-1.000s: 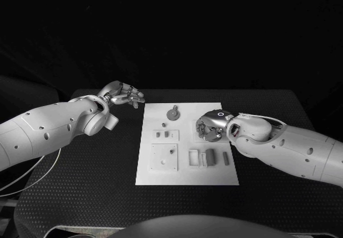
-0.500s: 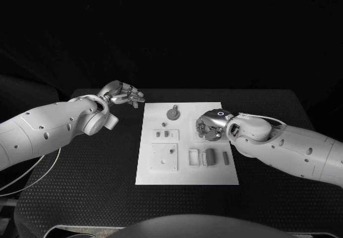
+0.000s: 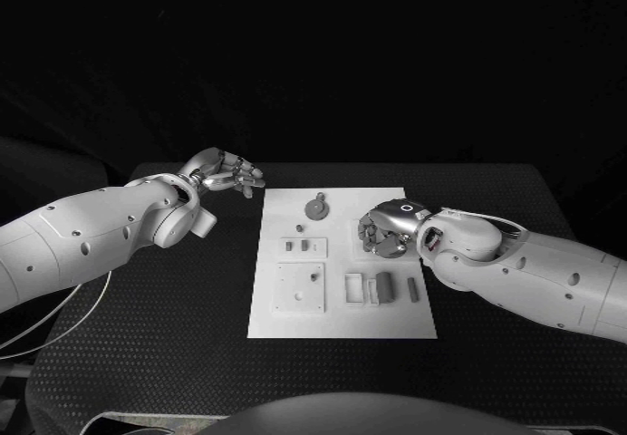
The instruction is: Assemble the parts on the task board
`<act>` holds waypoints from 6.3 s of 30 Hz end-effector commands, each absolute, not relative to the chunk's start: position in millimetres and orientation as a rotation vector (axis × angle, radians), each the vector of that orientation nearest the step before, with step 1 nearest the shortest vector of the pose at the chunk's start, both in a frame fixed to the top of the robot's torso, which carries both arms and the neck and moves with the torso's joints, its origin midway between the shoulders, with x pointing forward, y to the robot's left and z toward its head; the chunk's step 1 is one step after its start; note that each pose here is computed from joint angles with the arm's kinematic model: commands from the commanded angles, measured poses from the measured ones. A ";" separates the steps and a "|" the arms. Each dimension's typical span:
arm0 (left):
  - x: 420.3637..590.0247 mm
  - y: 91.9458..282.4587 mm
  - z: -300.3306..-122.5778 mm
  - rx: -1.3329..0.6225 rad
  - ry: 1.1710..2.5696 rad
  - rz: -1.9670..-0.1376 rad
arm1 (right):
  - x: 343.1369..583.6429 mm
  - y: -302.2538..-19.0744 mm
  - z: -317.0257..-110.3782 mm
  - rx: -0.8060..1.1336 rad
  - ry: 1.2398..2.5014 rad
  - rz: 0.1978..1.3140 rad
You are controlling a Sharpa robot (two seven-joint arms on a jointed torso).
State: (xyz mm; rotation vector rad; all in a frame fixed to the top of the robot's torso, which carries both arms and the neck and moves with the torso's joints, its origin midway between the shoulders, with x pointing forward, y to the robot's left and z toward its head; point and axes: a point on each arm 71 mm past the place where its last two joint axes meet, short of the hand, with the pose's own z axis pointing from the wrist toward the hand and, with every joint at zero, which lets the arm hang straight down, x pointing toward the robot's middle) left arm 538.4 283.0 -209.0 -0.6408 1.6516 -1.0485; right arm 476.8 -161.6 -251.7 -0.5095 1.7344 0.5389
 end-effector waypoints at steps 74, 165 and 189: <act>540.3 280.7 -207.8 -0.641 1.649 -1.065 | 408.6 -21.8 -266.7 -0.891 1.688 0.743; 540.9 281.3 -208.4 -0.644 1.653 -1.062 | 412.6 -33.9 -276.4 -0.752 1.680 0.818; 542.0 288.1 -208.9 -0.668 1.645 -1.047 | 452.2 -123.1 -208.0 -0.273 1.702 0.891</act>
